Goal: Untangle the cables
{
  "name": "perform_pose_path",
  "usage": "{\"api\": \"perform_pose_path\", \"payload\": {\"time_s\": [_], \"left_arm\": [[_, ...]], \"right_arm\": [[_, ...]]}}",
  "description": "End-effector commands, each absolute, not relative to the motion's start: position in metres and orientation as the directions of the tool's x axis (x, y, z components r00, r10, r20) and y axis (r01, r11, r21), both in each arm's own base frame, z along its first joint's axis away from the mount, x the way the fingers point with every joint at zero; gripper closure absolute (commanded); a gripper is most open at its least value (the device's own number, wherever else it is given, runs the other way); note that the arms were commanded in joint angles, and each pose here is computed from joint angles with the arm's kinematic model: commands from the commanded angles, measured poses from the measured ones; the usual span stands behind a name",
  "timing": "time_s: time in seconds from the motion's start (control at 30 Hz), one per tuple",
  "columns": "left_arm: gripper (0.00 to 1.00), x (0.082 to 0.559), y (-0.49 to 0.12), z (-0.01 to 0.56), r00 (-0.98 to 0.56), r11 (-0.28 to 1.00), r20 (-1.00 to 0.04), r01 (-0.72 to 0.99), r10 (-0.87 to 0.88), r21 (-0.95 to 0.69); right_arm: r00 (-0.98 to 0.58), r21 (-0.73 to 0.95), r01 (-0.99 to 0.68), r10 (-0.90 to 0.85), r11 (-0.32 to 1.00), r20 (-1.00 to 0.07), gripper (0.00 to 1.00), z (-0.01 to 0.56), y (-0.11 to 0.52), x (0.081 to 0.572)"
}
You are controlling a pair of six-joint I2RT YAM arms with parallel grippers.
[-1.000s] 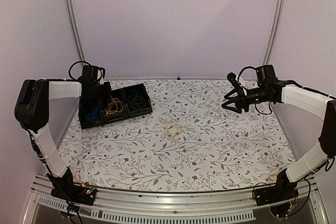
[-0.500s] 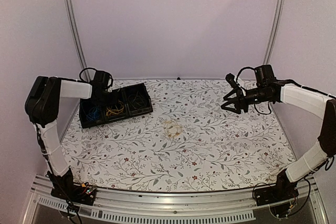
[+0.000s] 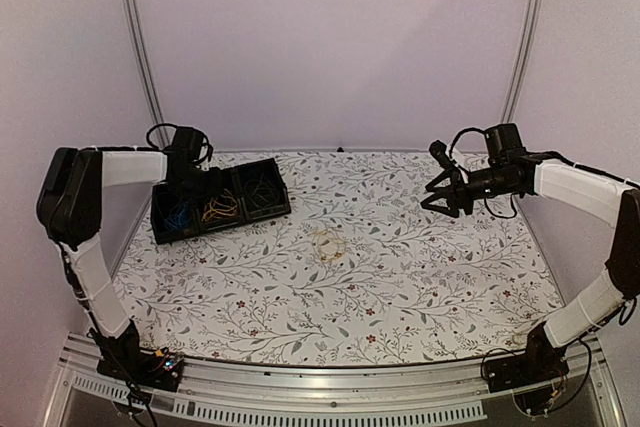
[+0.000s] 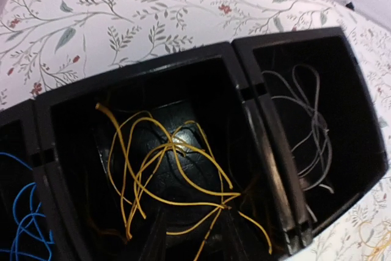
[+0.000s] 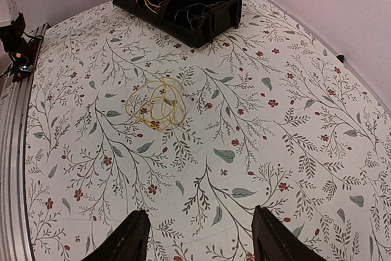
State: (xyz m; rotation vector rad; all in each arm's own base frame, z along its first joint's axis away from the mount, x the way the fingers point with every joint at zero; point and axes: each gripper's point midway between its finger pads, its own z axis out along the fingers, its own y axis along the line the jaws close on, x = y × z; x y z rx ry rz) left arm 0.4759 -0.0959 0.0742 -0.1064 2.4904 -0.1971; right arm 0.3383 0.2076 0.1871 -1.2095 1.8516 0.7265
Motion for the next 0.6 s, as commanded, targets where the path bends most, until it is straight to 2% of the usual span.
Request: {"api": "perform_pose_path", "payload": {"time_s": [0.0, 0.13, 0.2, 0.43, 0.57], "left_arm": [[0.68, 0.470, -0.097, 0.160, -0.687, 0.979, -0.713, 0.016, -0.139, -0.205], [0.66, 0.460, -0.088, 0.203, -0.604, 0.980, -0.781, 0.006, -0.154, -0.199], [0.66, 0.454, -0.097, 0.223, -0.560, 0.975, -0.816, 0.061, -0.143, -0.213], [0.66, 0.395, -0.186, 0.273, -0.362, 0.899, -0.931, 0.419, 0.036, -0.128], [0.66, 0.359, -0.239, 0.258, -0.399, 0.824, -0.916, 0.530, 0.036, -0.199]], "right_arm": [[-0.201, 0.012, -0.929, -0.478, 0.369, -0.855, 0.39, 0.197, 0.212, 0.341], [-0.201, 0.014, -0.932, -0.484, 0.363, -0.852, 0.39, 0.194, 0.215, 0.340], [-0.204, 0.017, -0.933, -0.487, 0.360, -0.849, 0.39, 0.193, 0.216, 0.339], [-0.203, 0.024, -0.942, -0.511, 0.336, -0.835, 0.38, 0.185, 0.220, 0.336], [-0.201, 0.033, -0.949, -0.519, 0.315, -0.831, 0.38, 0.177, 0.228, 0.333]]}}
